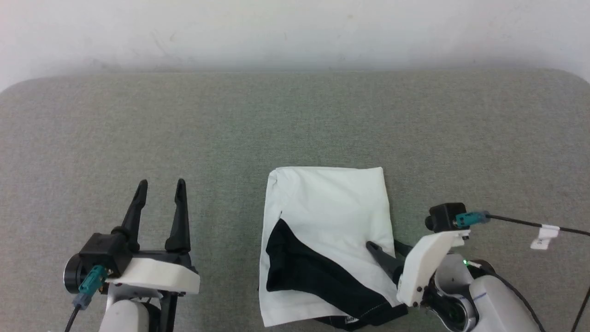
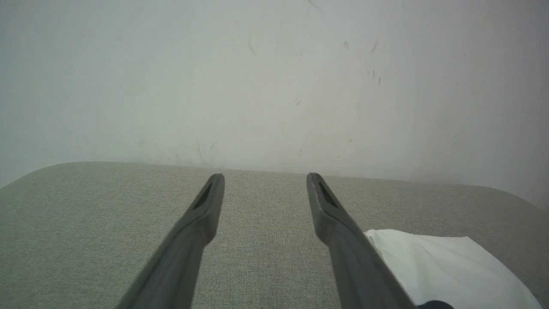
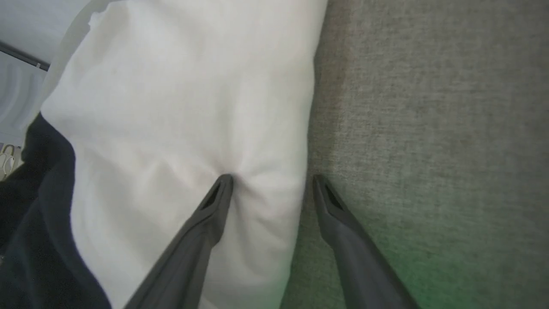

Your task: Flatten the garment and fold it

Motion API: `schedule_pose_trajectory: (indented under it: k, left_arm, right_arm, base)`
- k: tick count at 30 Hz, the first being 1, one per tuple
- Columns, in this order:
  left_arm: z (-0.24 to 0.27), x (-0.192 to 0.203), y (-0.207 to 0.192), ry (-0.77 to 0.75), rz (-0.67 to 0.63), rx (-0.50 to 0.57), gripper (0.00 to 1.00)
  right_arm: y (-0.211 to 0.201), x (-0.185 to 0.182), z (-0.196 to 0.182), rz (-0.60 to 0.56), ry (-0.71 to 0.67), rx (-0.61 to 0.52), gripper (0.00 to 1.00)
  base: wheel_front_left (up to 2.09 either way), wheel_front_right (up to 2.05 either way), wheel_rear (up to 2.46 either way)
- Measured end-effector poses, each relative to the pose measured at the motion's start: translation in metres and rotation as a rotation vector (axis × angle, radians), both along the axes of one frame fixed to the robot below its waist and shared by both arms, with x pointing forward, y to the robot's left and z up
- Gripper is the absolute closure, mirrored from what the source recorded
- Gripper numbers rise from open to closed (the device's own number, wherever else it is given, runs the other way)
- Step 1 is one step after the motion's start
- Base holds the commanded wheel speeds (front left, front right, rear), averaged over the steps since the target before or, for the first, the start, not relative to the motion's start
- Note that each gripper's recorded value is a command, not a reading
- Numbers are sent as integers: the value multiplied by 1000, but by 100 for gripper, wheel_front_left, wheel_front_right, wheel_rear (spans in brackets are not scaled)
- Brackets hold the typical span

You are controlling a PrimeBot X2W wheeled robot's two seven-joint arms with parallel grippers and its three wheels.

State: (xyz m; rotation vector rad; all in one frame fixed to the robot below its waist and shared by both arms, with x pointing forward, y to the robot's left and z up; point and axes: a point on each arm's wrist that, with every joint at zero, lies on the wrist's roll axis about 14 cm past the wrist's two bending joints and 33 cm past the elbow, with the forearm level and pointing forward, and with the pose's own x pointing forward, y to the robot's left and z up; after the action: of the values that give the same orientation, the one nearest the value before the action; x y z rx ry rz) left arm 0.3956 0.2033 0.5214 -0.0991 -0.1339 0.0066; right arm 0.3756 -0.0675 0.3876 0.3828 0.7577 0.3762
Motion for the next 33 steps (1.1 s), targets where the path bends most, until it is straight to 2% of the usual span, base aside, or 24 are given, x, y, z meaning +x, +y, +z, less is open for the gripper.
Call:
schedule_pose_trajectory:
  k: [2, 3, 4, 5, 6, 7, 11, 19, 26, 33]
  left_arm:
    - [-1, -1, 2, 4, 5, 0, 0]
    - [-2, -2, 3, 5, 8, 1, 0]
    - [-2, -2, 3, 6, 10, 1, 0]
    - [-1, -3, 4, 5, 12, 1, 0]
    - [-1, -3, 5, 5, 13, 1, 0]
    - [-1, -3, 5, 4, 14, 1, 0]
    - [0, -1, 4, 1, 12, -1, 0]
    - [-2, 12, -15, -1, -43, -7, 0]
    - [-2, 31, -48, -12, -132, -15, 0]
    - [-2, 58, -85, -33, -229, -10, 0]
  right_arm:
    - [6, 2, -1, 20, 17, 6, 0]
    - [9, 3, -2, 28, 25, 11, 32]
    - [12, 4, -2, 37, 27, 13, 59]
    - [14, 4, -2, 45, 28, 11, 64]
    - [15, 4, -1, 51, 26, 10, 96]
    - [15, 5, -1, 53, 22, 3, 100]
    - [8, 10, 2, 77, -32, -96, 100]
    - [-25, 42, 44, 180, -220, -520, 100]
    - [-108, 47, 57, 156, -219, -791, 100]
    - [-193, 46, 68, 97, -179, -995, 100]
  base:
    - [0, 0, 0]
    - [0, 0, 0]
    - [0, 0, 0]
    - [0, 0, 0]
    - [0, 0, 0]
    - [0, 0, 0]
    - [0, 0, 0]
    - [0, 0, 0]
    - [0, 0, 0]
    - [0, 0, 0]
